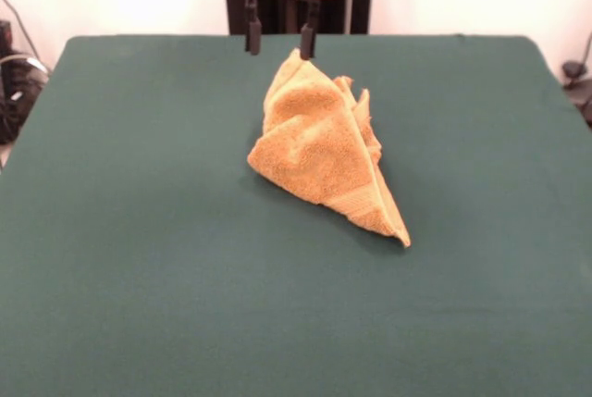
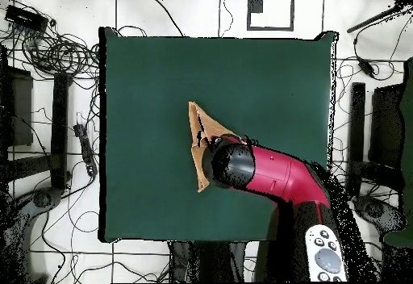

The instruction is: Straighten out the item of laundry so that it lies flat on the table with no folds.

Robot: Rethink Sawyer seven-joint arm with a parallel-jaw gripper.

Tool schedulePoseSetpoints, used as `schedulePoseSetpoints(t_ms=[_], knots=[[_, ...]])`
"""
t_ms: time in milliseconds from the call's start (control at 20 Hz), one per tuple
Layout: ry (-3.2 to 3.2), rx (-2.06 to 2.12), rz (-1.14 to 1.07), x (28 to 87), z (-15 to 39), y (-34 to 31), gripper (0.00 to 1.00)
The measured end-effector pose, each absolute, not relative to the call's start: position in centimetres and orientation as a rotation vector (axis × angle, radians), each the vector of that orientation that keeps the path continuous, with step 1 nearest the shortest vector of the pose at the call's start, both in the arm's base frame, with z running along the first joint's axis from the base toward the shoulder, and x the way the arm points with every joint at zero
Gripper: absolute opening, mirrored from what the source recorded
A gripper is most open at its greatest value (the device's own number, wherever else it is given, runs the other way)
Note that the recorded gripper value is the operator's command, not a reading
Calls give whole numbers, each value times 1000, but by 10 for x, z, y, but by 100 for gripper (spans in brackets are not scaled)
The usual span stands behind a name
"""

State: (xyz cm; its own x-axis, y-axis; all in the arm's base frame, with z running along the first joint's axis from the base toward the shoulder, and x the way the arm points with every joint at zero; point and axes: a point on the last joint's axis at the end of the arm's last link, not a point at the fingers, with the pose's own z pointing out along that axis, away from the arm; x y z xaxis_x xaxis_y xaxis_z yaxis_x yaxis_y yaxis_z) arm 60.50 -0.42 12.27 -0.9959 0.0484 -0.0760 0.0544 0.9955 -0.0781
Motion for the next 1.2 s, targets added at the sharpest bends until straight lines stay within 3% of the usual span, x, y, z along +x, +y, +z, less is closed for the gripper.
schedulePoseSetpoints(t_ms=[1200], knots=[[3068, 1, -119, 603, 120, 27, 100]])
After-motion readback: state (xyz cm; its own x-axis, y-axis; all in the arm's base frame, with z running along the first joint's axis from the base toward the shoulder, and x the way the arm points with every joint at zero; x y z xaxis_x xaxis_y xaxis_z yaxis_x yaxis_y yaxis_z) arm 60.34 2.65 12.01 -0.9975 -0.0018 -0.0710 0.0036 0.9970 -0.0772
